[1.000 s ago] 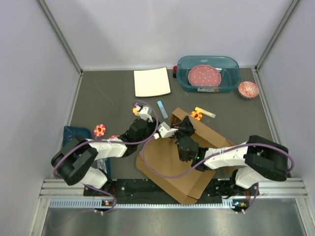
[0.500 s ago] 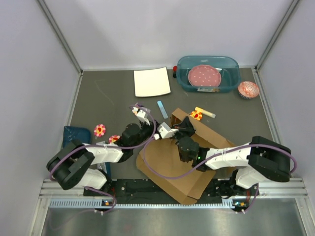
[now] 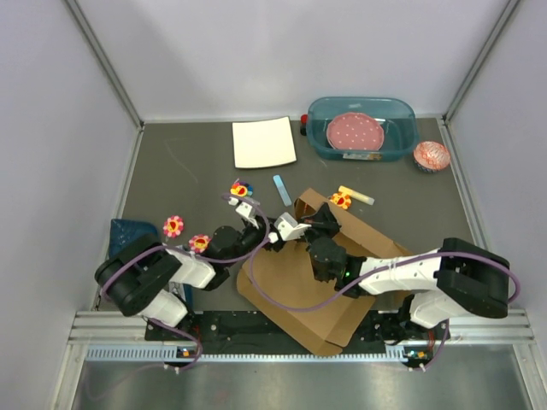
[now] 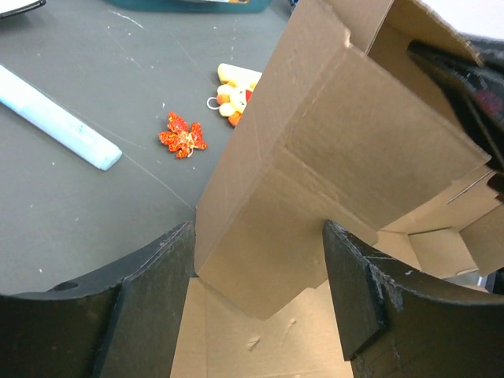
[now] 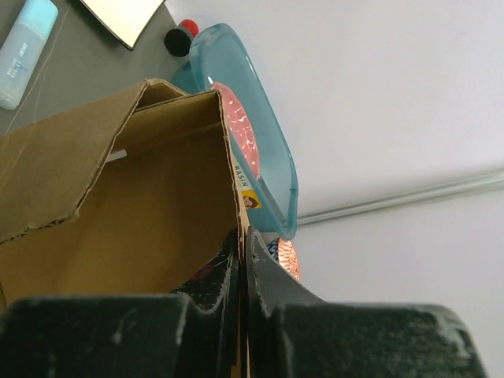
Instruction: Fold the paper box
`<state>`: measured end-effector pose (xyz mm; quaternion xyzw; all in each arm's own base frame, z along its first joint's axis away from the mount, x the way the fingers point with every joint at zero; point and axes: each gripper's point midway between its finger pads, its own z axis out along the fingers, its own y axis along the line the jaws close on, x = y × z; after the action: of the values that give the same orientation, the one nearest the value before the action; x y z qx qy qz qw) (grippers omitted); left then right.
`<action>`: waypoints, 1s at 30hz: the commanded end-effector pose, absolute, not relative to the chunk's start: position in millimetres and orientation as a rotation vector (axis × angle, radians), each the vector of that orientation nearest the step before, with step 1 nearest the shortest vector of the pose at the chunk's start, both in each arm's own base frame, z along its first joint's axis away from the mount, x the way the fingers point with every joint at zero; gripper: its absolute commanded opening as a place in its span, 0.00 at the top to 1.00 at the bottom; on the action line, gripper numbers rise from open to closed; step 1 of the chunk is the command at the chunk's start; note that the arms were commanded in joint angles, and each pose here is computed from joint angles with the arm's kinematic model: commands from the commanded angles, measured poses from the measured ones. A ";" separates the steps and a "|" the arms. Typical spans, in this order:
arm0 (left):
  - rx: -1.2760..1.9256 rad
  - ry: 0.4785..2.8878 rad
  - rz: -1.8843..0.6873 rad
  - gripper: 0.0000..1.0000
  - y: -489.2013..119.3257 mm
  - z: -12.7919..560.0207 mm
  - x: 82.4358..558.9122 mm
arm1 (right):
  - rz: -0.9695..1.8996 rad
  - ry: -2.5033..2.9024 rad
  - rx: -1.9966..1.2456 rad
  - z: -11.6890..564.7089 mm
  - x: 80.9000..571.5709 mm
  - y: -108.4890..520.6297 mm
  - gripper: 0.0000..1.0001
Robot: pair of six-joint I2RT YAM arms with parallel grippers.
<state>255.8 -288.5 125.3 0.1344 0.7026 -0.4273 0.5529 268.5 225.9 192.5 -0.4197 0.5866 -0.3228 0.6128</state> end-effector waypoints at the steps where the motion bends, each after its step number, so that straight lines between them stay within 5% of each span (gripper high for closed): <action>1: 0.355 1.514 -1.025 0.28 -295.0 146.9 256.7 | -0.712 1.407 -0.952 177.7 262.7 224.8 1.00; 4: 0.349 1.487 -1.029 0.27 -297.6 150.0 260.3 | -0.707 1.408 -0.956 176.7 262.6 225.7 1.00; 7: 0.354 1.468 -1.023 0.01 -301.7 152.0 264.6 | -0.702 1.413 -0.959 175.7 262.4 227.1 1.00; 25: 0.389 1.331 -1.014 0.02 -324.6 183.4 287.4 | -0.677 1.425 -0.987 169.0 258.3 230.6 1.00; 30: 0.423 1.308 -0.996 0.14 -329.0 188.7 290.7 | -0.673 1.426 -0.994 168.7 256.4 231.3 1.00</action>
<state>281.8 -316.5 110.9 0.1749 0.6933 -0.4101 0.5662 267.2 224.1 191.2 -0.4062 0.6046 -0.3105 0.6108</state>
